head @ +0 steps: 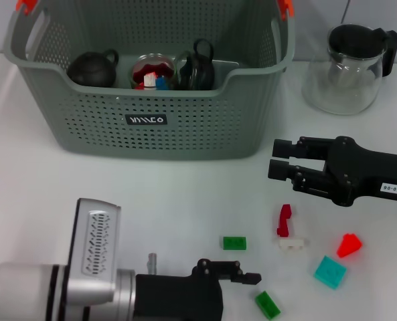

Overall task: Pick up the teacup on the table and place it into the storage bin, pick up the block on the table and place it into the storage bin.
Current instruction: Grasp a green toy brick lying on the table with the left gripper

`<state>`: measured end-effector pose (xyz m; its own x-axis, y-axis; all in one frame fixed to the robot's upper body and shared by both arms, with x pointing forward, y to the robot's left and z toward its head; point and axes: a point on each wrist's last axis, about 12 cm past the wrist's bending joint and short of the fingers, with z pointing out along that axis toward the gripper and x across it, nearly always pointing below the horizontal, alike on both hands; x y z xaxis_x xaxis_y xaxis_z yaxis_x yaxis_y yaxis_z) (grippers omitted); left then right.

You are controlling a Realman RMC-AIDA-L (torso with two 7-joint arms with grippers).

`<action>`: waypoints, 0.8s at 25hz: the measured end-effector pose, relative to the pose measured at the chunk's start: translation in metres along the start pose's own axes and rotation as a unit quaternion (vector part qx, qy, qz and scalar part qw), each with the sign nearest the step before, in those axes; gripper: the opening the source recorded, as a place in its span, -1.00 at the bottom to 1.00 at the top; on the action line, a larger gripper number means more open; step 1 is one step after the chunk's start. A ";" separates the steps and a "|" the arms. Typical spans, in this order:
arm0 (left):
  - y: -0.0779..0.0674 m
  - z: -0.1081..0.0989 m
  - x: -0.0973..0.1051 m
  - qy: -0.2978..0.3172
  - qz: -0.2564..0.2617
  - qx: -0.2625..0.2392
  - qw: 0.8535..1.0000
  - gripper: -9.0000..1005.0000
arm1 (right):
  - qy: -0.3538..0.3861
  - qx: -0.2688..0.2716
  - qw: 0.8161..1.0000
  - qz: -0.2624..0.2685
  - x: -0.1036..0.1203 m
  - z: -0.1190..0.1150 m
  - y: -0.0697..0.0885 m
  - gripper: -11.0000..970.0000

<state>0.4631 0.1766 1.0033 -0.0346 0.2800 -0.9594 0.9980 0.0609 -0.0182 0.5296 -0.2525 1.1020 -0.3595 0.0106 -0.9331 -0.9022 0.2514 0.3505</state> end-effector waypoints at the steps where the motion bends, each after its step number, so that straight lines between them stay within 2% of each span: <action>1: 0.001 0.003 0.000 0.000 0.004 -0.005 1.000 0.43 | 0.000 0.000 1.000 0.000 0.000 0.000 0.000 0.03; 7: 0.000 0.015 0.005 0.010 0.027 -0.031 0.999 0.43 | 0.000 0.000 1.000 0.000 0.000 0.000 0.000 0.03; 12: -0.006 0.020 0.009 0.016 0.039 -0.029 0.999 0.42 | -0.001 0.000 1.000 0.001 0.001 0.000 0.000 0.03; 20: -0.007 0.028 0.011 0.025 0.046 -0.036 0.998 0.40 | -0.001 -0.001 1.000 0.000 0.000 0.001 0.000 0.03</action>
<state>0.4571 0.1526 0.9854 0.0519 0.3354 -0.9407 0.9908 0.1010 0.0906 0.5297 -0.2516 1.1020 -0.3592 0.0116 -0.9332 -0.9027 0.2494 0.3506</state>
